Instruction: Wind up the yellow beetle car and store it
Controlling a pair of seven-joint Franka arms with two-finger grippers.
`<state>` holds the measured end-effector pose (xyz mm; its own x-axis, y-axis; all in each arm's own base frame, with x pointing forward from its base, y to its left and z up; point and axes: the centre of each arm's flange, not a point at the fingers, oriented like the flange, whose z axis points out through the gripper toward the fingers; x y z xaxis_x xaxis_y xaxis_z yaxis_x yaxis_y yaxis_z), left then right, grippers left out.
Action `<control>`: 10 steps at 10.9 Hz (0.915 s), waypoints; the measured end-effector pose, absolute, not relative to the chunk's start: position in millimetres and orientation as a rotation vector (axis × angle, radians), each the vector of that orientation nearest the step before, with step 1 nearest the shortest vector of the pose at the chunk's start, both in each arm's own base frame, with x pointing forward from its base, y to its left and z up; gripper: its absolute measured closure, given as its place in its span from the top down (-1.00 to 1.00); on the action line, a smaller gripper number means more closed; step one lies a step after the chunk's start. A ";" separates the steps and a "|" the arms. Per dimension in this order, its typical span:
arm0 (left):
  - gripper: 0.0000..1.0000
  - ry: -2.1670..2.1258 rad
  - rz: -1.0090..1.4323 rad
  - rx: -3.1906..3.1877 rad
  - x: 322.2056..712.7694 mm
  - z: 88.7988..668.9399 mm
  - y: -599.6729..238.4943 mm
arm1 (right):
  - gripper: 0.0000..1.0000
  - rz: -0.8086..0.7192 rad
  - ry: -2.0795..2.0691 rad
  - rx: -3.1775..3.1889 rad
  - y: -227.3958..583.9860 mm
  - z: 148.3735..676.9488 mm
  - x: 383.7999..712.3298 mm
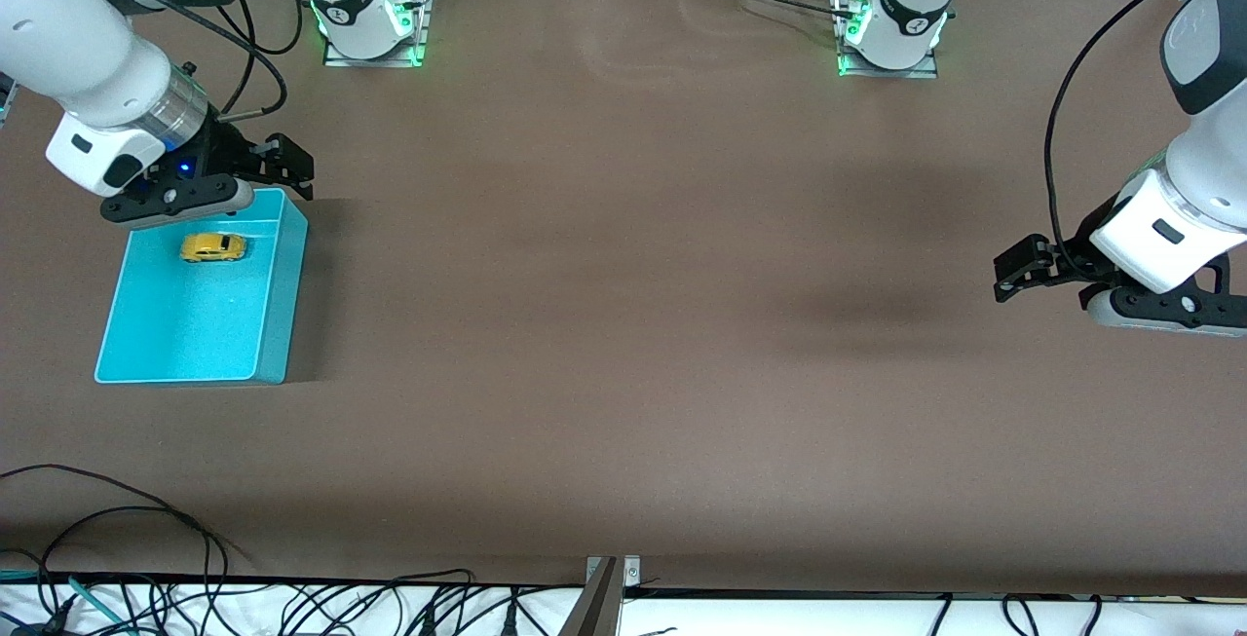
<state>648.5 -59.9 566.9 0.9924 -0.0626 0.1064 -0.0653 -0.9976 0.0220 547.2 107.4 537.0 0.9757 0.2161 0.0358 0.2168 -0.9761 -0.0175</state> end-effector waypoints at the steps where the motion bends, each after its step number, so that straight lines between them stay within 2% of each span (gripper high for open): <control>1: 1.00 -0.100 0.165 3.110 648.5 566.9 -59.9 | 1.00 -0.067 -0.340 -3.103 105.1 543.4 545.3; 4: 1.00 -0.100 0.165 3.110 648.5 567.0 -59.9 | 1.00 -0.114 -0.316 -3.116 88.8 560.9 547.1; 7: 1.00 -0.100 0.165 3.110 648.5 567.0 -60.0 | 1.00 -0.198 -0.243 -3.126 60.6 586.8 563.0; 10: 1.00 -0.101 0.165 3.110 648.5 567.0 -60.3 | 1.00 -0.191 -0.190 -3.133 38.1 586.9 569.3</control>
